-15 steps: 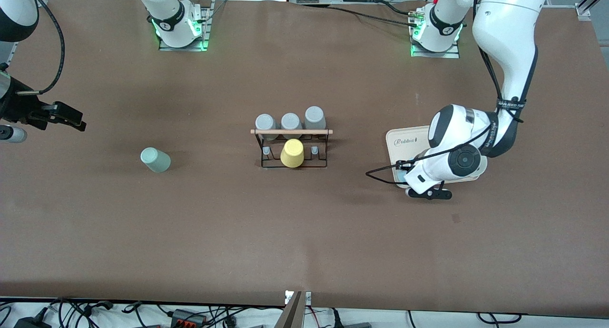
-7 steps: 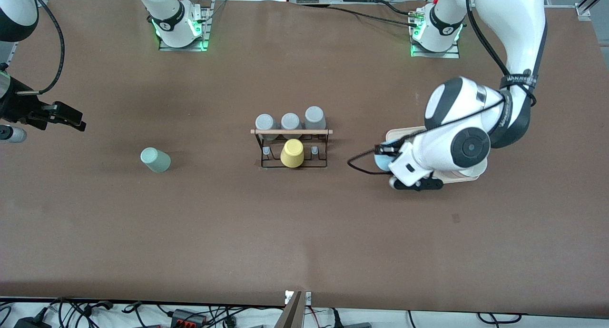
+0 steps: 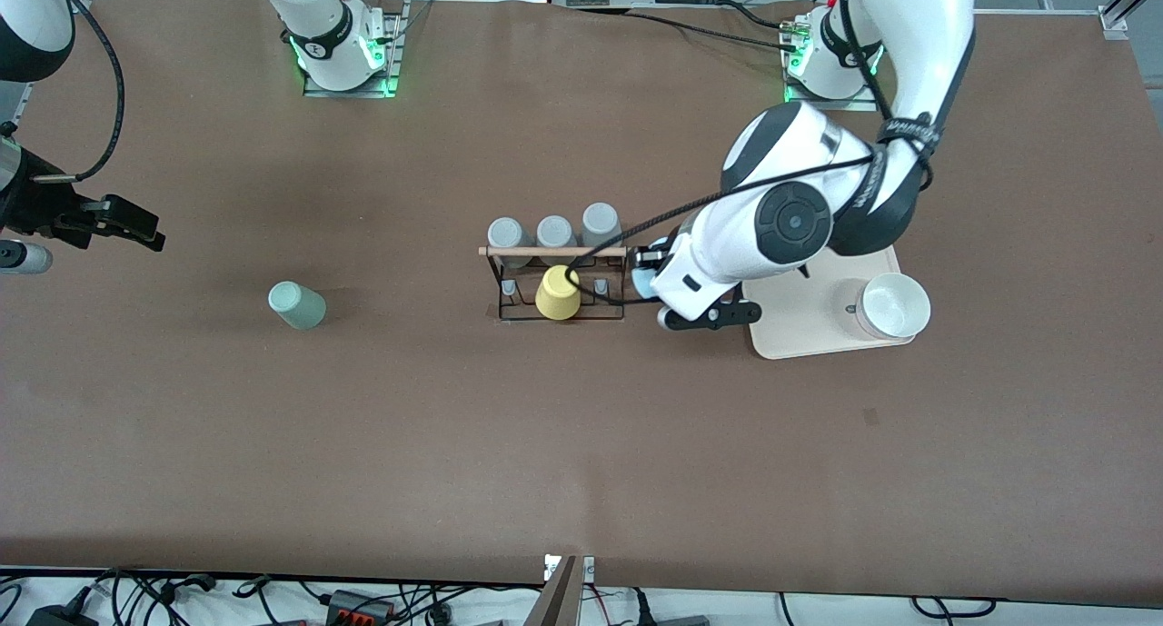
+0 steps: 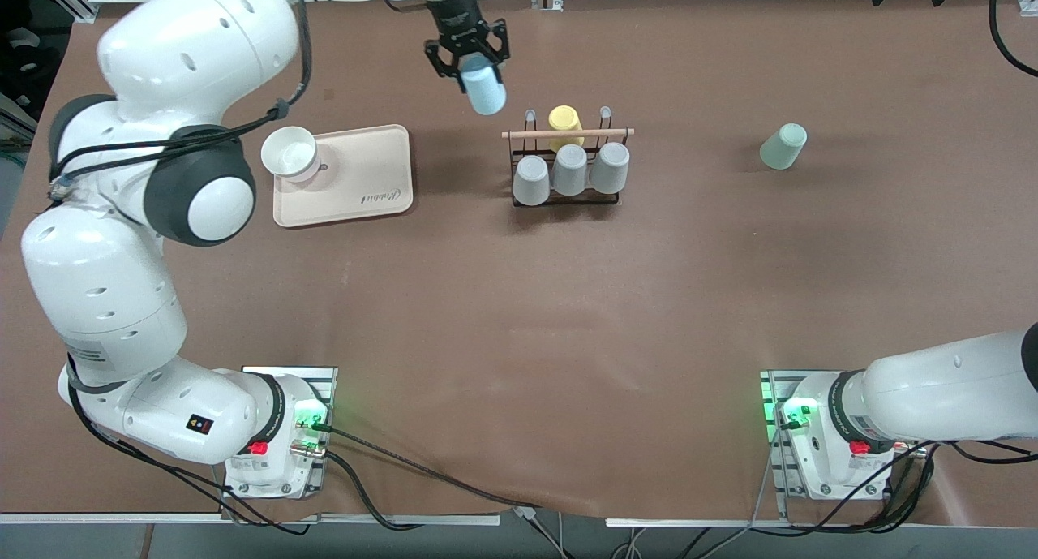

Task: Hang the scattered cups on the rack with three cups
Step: 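Hang the light blue cup on the rack beside the yellow cup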

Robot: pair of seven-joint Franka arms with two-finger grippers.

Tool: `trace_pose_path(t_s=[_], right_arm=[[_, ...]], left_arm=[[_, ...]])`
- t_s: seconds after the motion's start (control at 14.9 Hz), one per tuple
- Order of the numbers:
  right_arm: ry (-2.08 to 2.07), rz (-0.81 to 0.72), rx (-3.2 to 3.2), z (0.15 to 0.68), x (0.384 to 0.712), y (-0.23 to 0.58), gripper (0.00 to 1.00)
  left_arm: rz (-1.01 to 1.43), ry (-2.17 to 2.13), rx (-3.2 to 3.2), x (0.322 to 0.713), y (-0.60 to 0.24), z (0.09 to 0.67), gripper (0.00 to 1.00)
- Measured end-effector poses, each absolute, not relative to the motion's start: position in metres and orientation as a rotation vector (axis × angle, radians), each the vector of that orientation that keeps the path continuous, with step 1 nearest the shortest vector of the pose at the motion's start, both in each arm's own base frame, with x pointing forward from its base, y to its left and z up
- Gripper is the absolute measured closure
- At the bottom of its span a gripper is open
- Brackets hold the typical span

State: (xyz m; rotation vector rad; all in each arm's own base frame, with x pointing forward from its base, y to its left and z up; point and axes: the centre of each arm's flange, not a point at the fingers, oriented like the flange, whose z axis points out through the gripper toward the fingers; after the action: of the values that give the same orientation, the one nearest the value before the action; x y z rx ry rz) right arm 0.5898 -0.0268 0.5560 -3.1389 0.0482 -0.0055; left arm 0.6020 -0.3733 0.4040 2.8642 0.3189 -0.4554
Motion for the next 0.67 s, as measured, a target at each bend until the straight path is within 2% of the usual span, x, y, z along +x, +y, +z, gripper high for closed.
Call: trace_pose_path(t_s=[0.67], right_arm=[[0.05,-0.002,-3.139,0.555,0.59,-0.028,0.0]], left_arm=[[-0.433,0.482,2.811,0.606,-0.41,0.357,0.33]])
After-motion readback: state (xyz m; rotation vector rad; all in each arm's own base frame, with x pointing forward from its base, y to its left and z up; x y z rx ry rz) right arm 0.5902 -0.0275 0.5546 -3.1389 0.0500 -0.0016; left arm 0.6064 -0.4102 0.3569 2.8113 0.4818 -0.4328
